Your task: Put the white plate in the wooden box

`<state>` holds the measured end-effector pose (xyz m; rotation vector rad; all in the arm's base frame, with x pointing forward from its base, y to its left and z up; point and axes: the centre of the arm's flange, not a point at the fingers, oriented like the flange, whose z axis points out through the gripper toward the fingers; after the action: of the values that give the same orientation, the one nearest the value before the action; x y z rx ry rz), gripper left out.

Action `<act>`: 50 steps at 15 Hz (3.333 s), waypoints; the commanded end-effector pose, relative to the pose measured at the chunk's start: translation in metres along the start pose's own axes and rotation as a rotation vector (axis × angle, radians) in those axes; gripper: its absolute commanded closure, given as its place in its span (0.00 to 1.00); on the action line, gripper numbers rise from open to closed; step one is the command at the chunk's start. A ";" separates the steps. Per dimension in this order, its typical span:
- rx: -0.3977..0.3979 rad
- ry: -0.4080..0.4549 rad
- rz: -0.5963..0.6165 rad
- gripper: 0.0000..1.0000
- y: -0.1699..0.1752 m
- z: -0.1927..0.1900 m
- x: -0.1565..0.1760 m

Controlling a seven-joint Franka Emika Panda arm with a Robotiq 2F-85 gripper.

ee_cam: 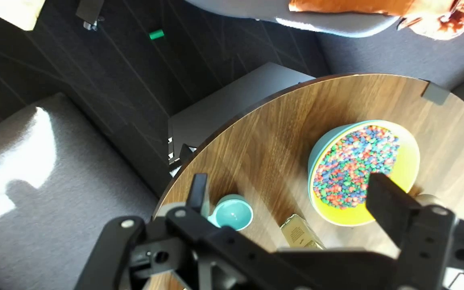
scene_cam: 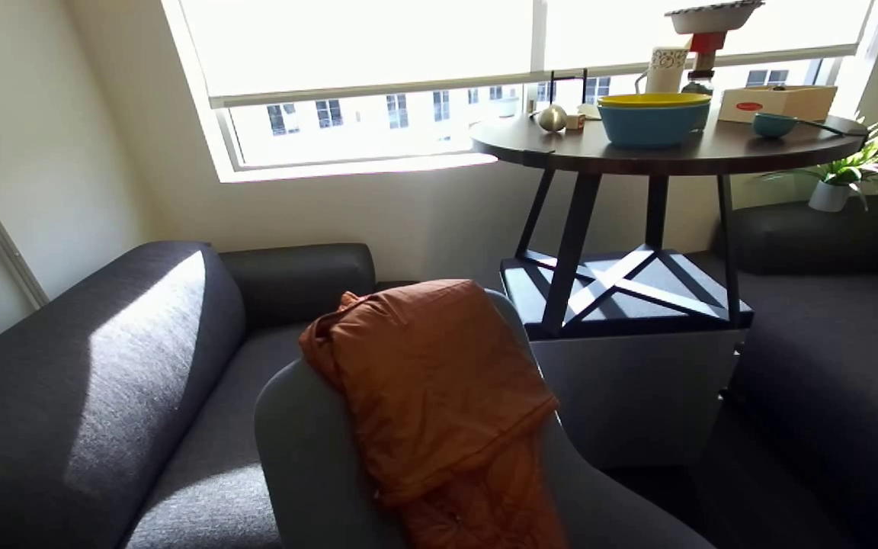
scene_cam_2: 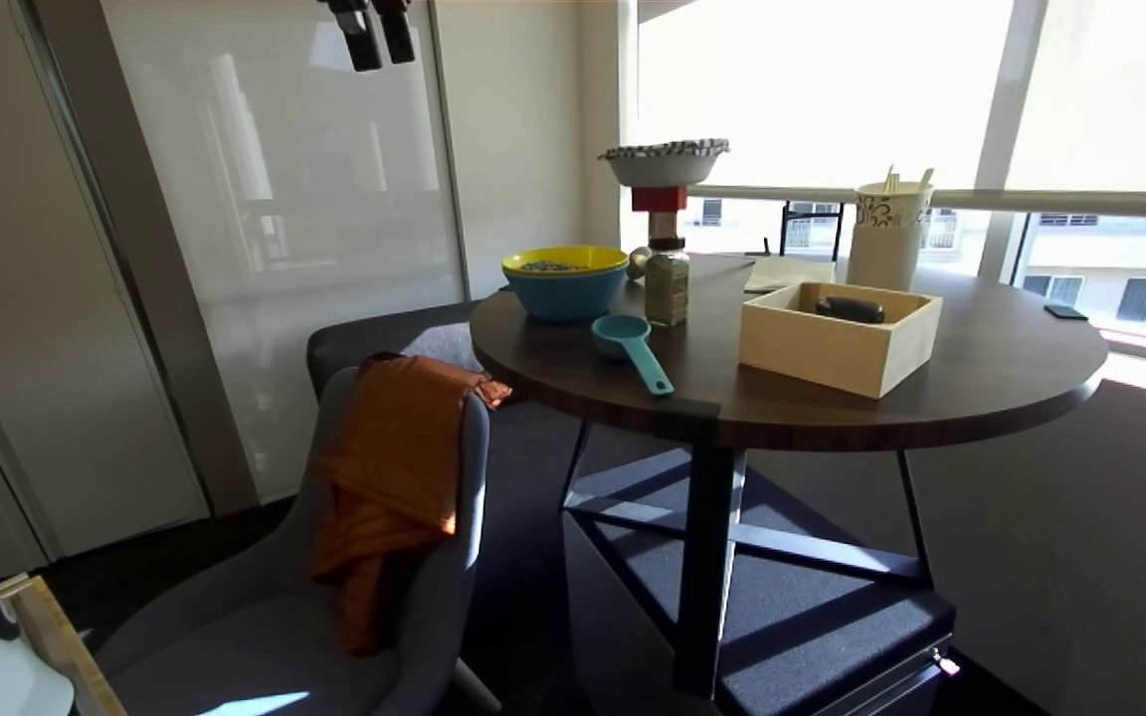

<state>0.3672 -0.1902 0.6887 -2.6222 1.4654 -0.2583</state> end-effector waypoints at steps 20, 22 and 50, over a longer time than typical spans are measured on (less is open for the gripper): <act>0.331 0.033 0.617 0.00 -0.030 0.064 0.116; 0.375 0.048 0.569 0.00 -0.026 0.069 0.119; 0.447 0.248 0.522 0.84 -0.031 0.127 0.161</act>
<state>0.5033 -0.3097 0.5853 -1.8182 1.8477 -0.7324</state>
